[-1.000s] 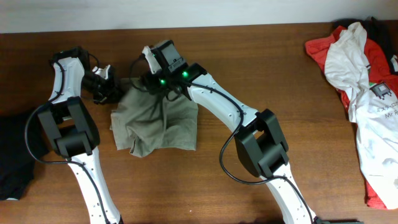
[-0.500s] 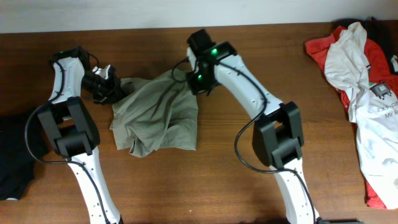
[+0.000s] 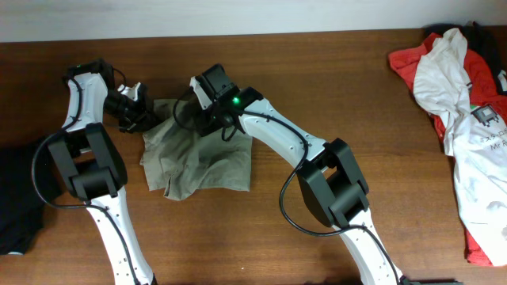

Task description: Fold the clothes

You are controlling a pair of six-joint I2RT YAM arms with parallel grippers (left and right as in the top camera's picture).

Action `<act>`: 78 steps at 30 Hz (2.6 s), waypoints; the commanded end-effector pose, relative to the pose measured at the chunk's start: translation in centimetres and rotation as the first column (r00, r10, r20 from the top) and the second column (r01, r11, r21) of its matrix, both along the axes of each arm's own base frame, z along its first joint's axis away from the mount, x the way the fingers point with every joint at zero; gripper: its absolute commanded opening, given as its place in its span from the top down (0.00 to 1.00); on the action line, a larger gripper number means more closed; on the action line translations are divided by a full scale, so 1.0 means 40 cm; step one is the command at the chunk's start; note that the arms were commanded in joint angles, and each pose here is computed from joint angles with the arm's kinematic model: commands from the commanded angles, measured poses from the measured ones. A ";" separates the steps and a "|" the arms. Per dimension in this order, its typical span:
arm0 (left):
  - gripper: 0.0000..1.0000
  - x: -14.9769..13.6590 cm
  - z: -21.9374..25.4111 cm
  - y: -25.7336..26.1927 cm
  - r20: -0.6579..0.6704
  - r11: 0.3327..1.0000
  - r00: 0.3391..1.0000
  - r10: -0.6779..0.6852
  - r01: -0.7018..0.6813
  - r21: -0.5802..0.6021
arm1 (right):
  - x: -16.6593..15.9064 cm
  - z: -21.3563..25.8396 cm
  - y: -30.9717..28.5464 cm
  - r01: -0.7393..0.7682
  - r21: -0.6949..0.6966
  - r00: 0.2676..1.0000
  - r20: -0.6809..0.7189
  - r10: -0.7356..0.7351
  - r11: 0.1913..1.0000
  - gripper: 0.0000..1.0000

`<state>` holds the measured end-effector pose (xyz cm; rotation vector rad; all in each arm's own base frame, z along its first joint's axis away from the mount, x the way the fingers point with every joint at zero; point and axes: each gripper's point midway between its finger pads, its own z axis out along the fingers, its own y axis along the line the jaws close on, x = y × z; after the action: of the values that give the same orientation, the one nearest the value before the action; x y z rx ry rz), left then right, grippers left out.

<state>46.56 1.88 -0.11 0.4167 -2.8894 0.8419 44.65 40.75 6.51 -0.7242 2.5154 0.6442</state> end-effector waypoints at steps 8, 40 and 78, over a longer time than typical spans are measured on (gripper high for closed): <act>0.88 -0.053 -0.135 0.033 -0.133 0.997 0.991 -0.011 0.020 0.069 | 0.024 0.189 0.130 -0.047 0.175 0.984 0.175 0.016 0.984 0.87; 0.67 0.011 0.238 0.320 0.126 0.968 0.964 0.235 -0.244 0.058 | -0.034 0.068 0.137 -0.146 0.045 0.985 0.102 0.141 0.988 0.30; 0.66 0.047 0.244 0.190 0.138 0.988 0.984 0.114 -0.127 0.092 | 0.087 -0.241 -0.711 0.477 -0.356 0.701 -0.398 -0.592 0.804 0.94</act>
<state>47.33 12.15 7.23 0.6815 -2.9875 0.7850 49.00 15.41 0.11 0.2502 3.0317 0.6028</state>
